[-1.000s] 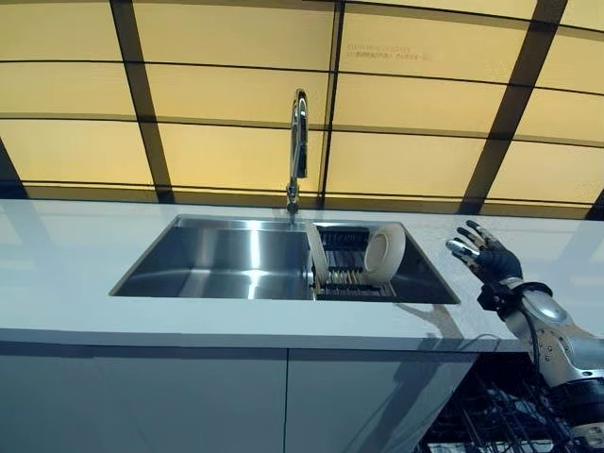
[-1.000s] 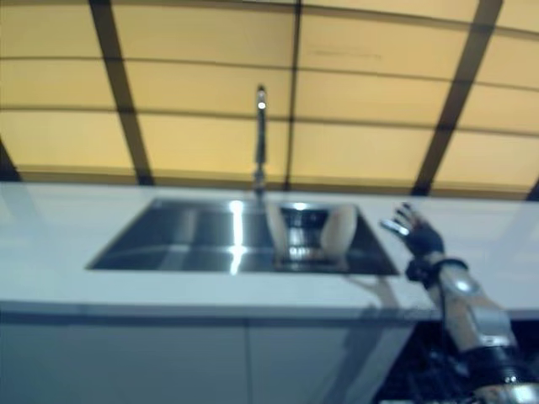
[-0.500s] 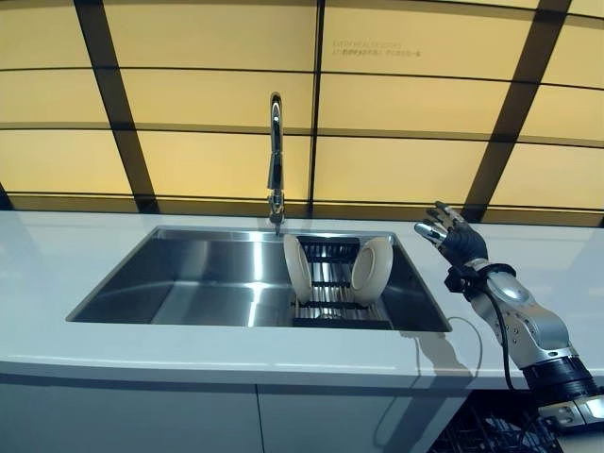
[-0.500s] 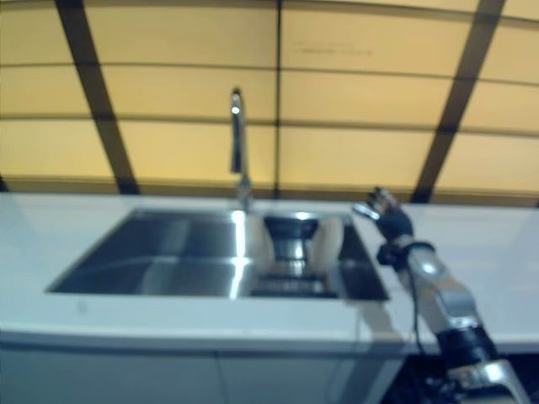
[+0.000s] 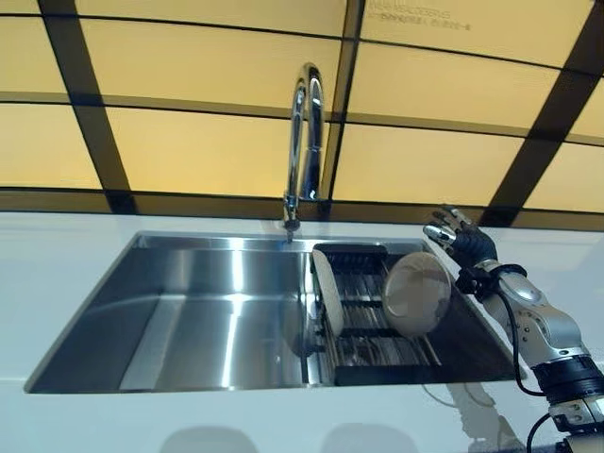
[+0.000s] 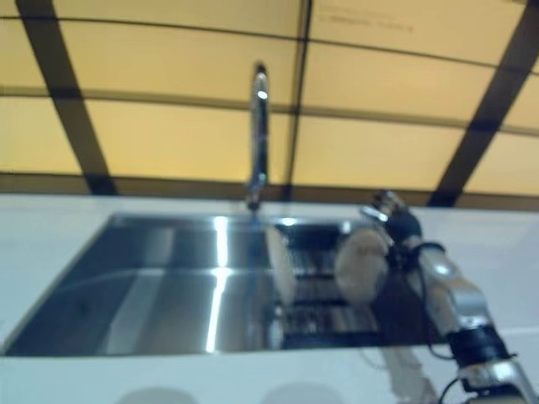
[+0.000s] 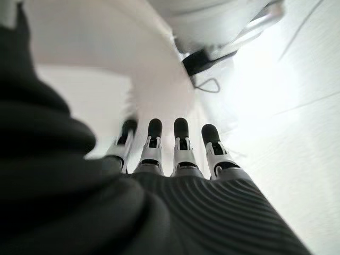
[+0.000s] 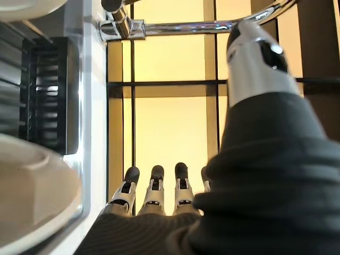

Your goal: Take plates into dishwasher

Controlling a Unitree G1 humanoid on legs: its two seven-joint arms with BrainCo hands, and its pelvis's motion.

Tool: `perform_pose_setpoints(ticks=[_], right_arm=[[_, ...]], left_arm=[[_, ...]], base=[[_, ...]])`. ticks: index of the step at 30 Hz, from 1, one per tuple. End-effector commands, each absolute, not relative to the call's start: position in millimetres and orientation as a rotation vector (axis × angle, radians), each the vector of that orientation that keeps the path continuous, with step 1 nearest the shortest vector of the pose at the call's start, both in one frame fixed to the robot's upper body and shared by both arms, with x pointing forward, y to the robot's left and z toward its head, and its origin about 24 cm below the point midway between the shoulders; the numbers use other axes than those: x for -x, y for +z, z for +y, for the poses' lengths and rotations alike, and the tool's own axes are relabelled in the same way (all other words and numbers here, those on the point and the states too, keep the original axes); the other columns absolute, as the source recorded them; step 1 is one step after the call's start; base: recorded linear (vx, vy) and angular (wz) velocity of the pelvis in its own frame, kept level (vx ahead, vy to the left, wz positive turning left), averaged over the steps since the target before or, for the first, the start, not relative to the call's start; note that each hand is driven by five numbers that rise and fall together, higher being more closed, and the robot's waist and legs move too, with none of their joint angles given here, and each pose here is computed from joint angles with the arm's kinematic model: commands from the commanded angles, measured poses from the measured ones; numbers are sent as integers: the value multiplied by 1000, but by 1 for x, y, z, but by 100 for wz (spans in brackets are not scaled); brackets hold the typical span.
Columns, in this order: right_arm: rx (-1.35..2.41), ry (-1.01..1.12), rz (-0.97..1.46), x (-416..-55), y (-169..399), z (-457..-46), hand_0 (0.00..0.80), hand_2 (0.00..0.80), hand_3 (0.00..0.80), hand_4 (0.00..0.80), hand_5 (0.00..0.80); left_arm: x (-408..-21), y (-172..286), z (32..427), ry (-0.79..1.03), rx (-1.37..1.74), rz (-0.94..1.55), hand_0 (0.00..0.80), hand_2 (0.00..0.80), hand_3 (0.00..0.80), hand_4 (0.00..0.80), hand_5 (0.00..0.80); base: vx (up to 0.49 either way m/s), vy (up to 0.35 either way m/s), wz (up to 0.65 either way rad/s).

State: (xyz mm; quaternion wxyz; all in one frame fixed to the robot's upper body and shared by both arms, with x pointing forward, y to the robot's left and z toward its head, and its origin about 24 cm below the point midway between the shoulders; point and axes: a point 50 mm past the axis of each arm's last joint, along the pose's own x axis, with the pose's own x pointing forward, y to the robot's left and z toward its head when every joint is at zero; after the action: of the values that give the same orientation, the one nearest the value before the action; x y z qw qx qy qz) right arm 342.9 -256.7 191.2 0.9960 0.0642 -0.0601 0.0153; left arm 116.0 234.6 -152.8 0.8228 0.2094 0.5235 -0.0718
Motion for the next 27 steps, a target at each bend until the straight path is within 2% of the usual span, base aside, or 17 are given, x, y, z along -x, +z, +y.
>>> perform_pose_setpoints(ticks=[1,4,10,15,23,27], right_arm=[[-202,10,-153,-338,196,-272,0,0,0,0,0],[-223,-30,-135,-340,194,-274,0,0,0,0,0],[-183,-72,-170,-343,207,-280,0,0,0,0,0],[-139,-94,-203,-340,218,-284,0,0,0,0,0],[-61,-119,-220,-333,226,-289,0,0,0,0,0],[-50,-124,-221,-330,227,-293,0,0,0,0,0]], left_arm=[[-112,-151,246,-137,-479,1131,0,0,0,0,0],[-115,-149,253,-112,-495,1138,0,0,0,0,0],[-130,-139,270,-15,-500,1116,0,0,0,0,0],[-129,-141,265,-16,-458,1117,0,0,0,0,0],[-118,-153,233,-123,-409,1117,0,0,0,0,0],[-114,-154,235,-105,-418,1125,0,0,0,0,0]], base=[[113,118,-11],[80,-2,2],[7,-194,1],[-18,-121,8],[-1,-65,-4],[0,-8,-1]])
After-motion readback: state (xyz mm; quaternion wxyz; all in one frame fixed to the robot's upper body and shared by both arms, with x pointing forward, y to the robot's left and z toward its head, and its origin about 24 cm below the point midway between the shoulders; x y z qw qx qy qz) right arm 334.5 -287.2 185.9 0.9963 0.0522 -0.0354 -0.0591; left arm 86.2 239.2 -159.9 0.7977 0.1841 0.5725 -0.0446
